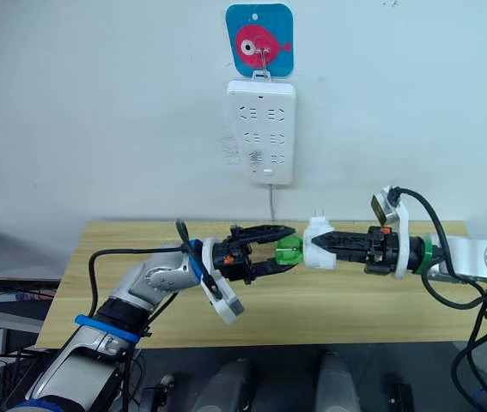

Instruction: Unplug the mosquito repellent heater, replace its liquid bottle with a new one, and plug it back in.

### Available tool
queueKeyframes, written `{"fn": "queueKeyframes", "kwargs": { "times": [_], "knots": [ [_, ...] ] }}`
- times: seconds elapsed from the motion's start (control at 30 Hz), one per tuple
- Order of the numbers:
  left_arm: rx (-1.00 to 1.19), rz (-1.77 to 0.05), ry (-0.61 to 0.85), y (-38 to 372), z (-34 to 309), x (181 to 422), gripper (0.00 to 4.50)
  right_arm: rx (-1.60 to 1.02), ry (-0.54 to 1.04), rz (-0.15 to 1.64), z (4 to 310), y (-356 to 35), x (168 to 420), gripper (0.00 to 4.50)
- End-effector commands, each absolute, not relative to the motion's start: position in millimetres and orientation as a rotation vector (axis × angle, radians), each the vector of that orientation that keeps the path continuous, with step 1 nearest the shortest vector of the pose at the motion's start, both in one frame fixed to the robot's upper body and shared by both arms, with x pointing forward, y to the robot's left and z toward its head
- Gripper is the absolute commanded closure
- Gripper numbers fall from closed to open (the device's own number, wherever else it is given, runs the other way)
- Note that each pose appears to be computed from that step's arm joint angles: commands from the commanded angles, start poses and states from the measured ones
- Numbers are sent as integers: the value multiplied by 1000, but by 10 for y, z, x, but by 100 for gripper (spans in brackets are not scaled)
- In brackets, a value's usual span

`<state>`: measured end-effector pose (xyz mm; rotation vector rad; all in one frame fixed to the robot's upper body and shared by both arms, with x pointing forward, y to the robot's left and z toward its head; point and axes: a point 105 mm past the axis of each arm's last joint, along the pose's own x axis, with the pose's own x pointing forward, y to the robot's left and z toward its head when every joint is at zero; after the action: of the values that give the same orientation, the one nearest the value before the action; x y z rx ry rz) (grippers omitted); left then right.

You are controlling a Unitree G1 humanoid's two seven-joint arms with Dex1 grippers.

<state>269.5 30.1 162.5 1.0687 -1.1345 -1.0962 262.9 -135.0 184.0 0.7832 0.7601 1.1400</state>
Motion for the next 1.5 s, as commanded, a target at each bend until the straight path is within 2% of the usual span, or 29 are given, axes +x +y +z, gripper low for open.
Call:
{"fn": "queueKeyframes", "kwargs": {
  "times": [0.03,0.2,0.27,0.33,0.4,0.47,0.53,0.57,0.67,0.73,0.8,0.9,0.97,1.13,1.23,1.33,1.4,1.43,1.5],
  "knots": [
    [1034,-1083,-1203,285,1727,2629,225,776,725,1179,1942,-1342,2583,150],
    [981,-1163,-1123,276,1640,2636,225,764,735,1187,1946,-1340,2564,150],
    [831,-1285,-1042,229,1647,2534,225,748,749,1192,1947,-1342,2543,150],
    [569,-1437,-816,211,1751,2492,225,724,774,1200,1925,-1342,2501,150],
    [396,-1541,-672,220,1849,2461,225,701,789,1201,1902,-1342,2482,150],
    [22,-1551,-305,252,1965,2652,225,690,793,1228,1917,-1332,2441,150],
    [-205,-1586,-41,258,1979,2654,225,683,792,1239,1925,-1328,2428,150],
    [-382,-1566,131,307,1925,2708,225,678,791,1241,1925,-1324,2428,150],
    [-732,-1499,524,433,1720,2756,225,665,792,1246,1920,-1315,2423,150],
    [-861,-1501,666,484,1665,2703,225,657,793,1249,1918,-1310,2419,150],
    [-958,-1491,748,486,1642,2673,225,654,790,1248,1921,-1301,2427,150],
    [-960,-1494,784,439,1622,2632,225,652,787,1251,1926,-1280,2422,150],
    [-959,-1501,773,409,1651,2631,153,664,779,1254,1941,-1270,2419,150],
    [-976,-1437,744,414,1627,2736,4,708,750,1250,1992,-1281,2455,150],
    [-964,-1365,728,510,1564,2815,4,721,744,1240,2001,-1318,2472,150],
    [-818,-1298,660,656,1484,2877,4,750,730,1213,2012,-1396,2515,150],
    [-593,-1314,534,732,1482,2869,4,763,719,1185,2014,-1448,2550,150],
    [-413,-1327,379,760,1520,2888,4,772,712,1169,2015,-1478,2572,150],
    [-131,-1418,162,743,1603,2765,4,783,705,1137,2008,-1526,2610,150]
  ]
}}
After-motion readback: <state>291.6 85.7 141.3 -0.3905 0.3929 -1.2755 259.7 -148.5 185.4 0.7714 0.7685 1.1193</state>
